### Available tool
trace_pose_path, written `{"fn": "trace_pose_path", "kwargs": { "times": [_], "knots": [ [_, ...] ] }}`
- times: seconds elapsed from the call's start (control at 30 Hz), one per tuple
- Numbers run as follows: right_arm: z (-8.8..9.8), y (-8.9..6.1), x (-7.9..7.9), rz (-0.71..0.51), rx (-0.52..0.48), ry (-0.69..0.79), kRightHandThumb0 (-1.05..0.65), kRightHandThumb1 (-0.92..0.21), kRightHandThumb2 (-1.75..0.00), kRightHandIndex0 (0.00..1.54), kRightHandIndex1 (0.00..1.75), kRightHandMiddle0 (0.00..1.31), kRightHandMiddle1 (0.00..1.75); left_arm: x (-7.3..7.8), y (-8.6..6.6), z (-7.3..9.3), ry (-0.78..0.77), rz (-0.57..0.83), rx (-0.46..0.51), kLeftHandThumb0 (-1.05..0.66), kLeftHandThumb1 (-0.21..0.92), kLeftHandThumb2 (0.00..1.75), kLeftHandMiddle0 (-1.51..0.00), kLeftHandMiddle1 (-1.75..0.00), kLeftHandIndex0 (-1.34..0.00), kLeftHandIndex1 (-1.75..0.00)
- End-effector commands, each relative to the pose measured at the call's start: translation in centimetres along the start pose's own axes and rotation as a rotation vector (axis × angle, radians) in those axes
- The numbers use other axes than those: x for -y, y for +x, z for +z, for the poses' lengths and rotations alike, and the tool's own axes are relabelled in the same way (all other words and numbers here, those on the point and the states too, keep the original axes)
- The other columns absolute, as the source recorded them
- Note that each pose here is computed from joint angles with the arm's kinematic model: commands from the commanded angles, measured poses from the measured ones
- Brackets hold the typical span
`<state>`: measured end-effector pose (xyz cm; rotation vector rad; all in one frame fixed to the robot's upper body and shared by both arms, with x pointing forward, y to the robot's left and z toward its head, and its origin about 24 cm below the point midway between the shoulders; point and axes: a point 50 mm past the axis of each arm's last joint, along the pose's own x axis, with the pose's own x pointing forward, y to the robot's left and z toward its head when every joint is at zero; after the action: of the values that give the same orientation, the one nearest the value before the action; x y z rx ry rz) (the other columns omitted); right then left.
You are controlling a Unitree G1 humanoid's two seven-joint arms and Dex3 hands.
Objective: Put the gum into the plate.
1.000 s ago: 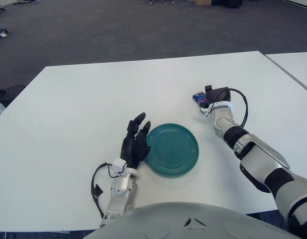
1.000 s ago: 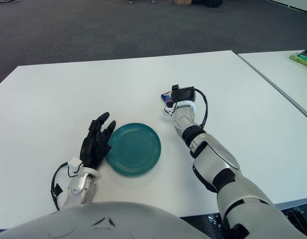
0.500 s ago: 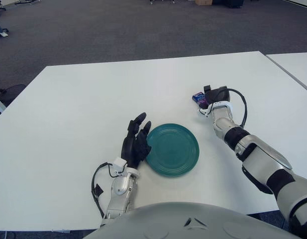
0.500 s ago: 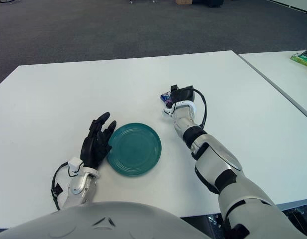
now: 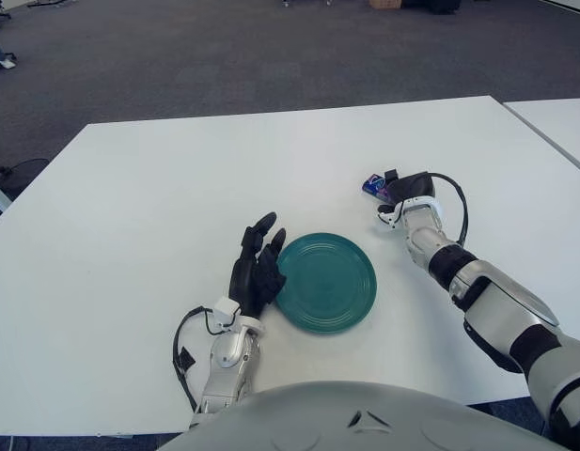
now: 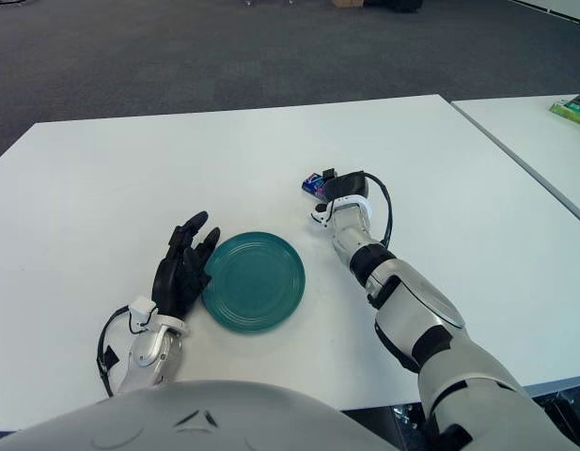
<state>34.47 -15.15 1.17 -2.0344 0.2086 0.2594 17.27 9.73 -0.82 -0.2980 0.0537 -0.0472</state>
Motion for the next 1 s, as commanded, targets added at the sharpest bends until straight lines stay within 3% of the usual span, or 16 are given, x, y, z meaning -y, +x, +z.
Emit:
{"fn": "trace_pose_path", "kwargs": {
  "times": [0.0, 0.97],
  "knots": [
    [-0.14, -0.2, -0.76, 0.038, 0.001, 0.012, -0.66, -0.92, -0.86, 0.45, 0.0, 0.0, 0.52, 1.27, -0.24, -0.55, -0.073, 0.019, -0.03, -0.96, 0.92, 0.93, -0.54, -0.01, -0.16, -0.75],
    [-0.52, 0.03, -0.83, 0.138, -0.028, 0.111, -0.71, -0.92, -0.89, 0.33, 0.0, 0.0, 0.36, 1.08, -0.39, -0.27, -0.093, 0.027, -0.036, -0.93, 0.92, 0.93, -0.54, 0.0, -0.17, -0.75]
  ]
}}
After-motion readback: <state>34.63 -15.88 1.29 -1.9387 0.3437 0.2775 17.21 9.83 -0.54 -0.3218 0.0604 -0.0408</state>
